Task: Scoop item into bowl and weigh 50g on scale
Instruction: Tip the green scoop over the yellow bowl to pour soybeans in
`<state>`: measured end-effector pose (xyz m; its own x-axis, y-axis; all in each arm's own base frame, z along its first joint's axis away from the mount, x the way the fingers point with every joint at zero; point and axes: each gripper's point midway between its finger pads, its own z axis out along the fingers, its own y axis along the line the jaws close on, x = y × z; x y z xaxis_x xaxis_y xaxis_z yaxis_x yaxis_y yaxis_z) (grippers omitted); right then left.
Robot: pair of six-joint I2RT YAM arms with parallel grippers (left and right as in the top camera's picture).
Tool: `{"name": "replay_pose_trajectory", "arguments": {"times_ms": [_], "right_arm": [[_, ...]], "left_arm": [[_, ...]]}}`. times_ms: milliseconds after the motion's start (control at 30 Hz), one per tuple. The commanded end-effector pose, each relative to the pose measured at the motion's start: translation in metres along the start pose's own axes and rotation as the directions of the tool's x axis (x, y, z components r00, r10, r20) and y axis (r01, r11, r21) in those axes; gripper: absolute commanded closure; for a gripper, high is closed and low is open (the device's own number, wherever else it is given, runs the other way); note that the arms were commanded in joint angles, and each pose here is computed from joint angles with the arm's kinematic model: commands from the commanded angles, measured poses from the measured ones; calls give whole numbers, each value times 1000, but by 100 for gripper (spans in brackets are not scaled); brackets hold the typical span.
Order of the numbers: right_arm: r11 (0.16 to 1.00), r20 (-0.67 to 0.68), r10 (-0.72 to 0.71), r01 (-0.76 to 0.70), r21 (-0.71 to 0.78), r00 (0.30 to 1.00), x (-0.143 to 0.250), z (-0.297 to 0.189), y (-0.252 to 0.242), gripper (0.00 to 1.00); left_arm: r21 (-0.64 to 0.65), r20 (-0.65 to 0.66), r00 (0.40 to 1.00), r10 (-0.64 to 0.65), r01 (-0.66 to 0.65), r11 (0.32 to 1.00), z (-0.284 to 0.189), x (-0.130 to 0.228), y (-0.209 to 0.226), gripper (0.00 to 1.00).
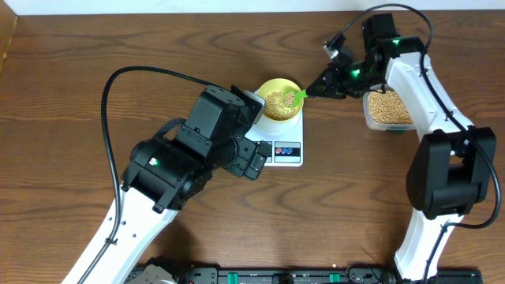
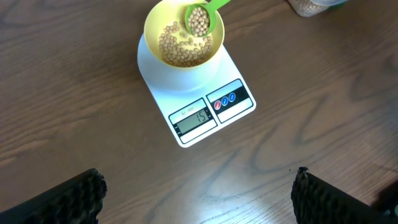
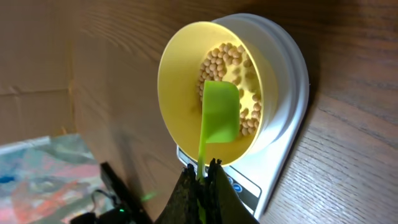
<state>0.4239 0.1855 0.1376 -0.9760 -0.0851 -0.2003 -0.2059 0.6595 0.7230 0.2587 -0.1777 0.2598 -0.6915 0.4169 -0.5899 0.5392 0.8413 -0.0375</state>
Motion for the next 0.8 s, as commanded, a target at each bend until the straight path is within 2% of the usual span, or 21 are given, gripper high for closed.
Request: {"name": "replay_pose_trajectory", "arguments": {"times_ms": [0, 467, 767], "right_arm": [[993, 2, -107, 107, 44, 994, -8, 0, 15, 99], [943, -62, -237, 245, 227, 969, -7, -1, 35, 99], [877, -99, -331, 344, 336, 939, -10, -6, 50, 99]], "left_arm": [[-13, 22, 1000, 5, -5, 1000, -6, -6, 2, 2], [-13, 22, 1000, 5, -5, 1000, -6, -6, 2, 2], [-13, 22, 1000, 5, -5, 1000, -6, -6, 2, 2]]}}
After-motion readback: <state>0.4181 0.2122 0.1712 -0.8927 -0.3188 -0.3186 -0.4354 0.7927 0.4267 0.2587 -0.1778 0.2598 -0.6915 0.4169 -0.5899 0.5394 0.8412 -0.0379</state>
